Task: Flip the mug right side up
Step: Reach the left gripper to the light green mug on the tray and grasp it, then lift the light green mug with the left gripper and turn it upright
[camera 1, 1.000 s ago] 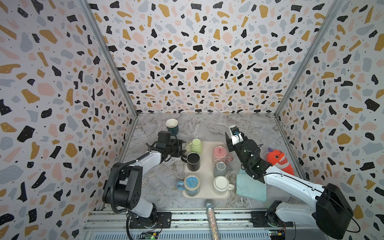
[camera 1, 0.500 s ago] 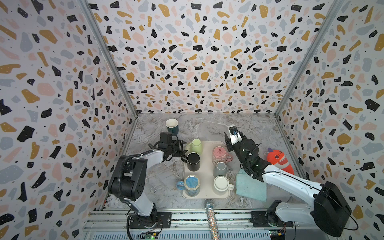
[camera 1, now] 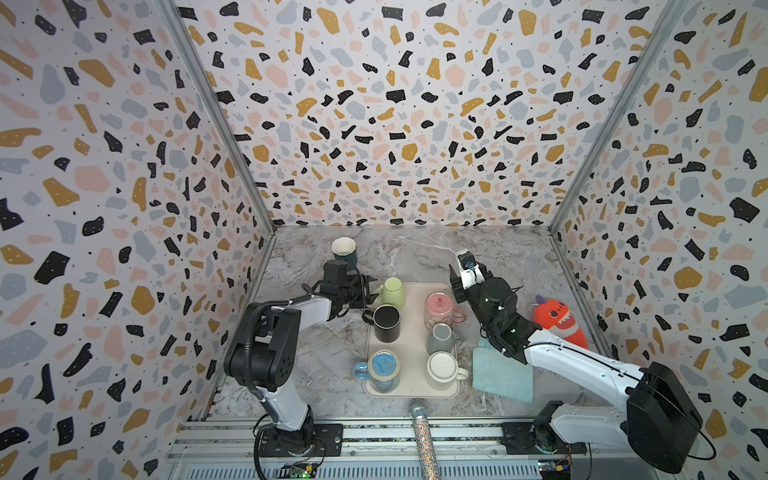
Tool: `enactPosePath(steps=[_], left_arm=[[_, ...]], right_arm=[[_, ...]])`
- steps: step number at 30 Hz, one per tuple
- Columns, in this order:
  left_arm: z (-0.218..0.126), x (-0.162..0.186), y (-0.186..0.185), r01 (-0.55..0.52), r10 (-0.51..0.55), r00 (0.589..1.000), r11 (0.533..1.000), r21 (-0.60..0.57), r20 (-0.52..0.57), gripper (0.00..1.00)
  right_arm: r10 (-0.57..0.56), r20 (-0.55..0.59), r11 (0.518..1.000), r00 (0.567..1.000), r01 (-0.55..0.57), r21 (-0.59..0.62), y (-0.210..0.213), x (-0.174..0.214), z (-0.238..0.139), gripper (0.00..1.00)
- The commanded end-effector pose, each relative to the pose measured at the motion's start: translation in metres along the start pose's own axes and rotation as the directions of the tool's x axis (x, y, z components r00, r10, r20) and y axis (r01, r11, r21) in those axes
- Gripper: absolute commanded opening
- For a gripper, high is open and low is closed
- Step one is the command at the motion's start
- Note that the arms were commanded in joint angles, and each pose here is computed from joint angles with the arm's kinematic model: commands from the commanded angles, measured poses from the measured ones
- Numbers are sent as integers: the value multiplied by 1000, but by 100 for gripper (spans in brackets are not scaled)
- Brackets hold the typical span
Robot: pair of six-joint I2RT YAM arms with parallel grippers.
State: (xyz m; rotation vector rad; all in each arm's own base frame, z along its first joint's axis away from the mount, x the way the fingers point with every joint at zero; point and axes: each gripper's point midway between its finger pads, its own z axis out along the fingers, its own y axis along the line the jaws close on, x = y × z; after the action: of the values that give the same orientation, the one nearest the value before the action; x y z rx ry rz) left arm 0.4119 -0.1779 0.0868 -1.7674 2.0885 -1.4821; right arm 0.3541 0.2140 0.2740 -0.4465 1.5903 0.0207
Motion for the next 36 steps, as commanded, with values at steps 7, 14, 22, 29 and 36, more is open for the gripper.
enactPosePath(steps=[7, 14, 22, 29, 36], left_arm=[[14, 9, -3, -22, 22, 999, 1000, -1, -38, 45], [20, 7, 1, -29, 29, 999, 999, -17, -40, 42], [26, 6, 4, -32, 31, 998, 999, -25, -51, 29], [31, 6, 2, -34, 32, 998, 999, -24, -58, 15], [37, 8, -14, -24, 26, 997, 999, 22, -73, 9]], right_arm=[[19, 38, 999, 999, -20, 41, -13, -19, 0, 54], [15, 32, 999, 999, -17, 46, -14, -17, 0, 54], [11, 24, 999, 1000, -12, 50, -15, -14, 0, 54], [10, 20, 999, 1000, -11, 54, -16, -13, 0, 54], [2, 18, 998, 1000, -3, 57, -17, -13, 0, 54]])
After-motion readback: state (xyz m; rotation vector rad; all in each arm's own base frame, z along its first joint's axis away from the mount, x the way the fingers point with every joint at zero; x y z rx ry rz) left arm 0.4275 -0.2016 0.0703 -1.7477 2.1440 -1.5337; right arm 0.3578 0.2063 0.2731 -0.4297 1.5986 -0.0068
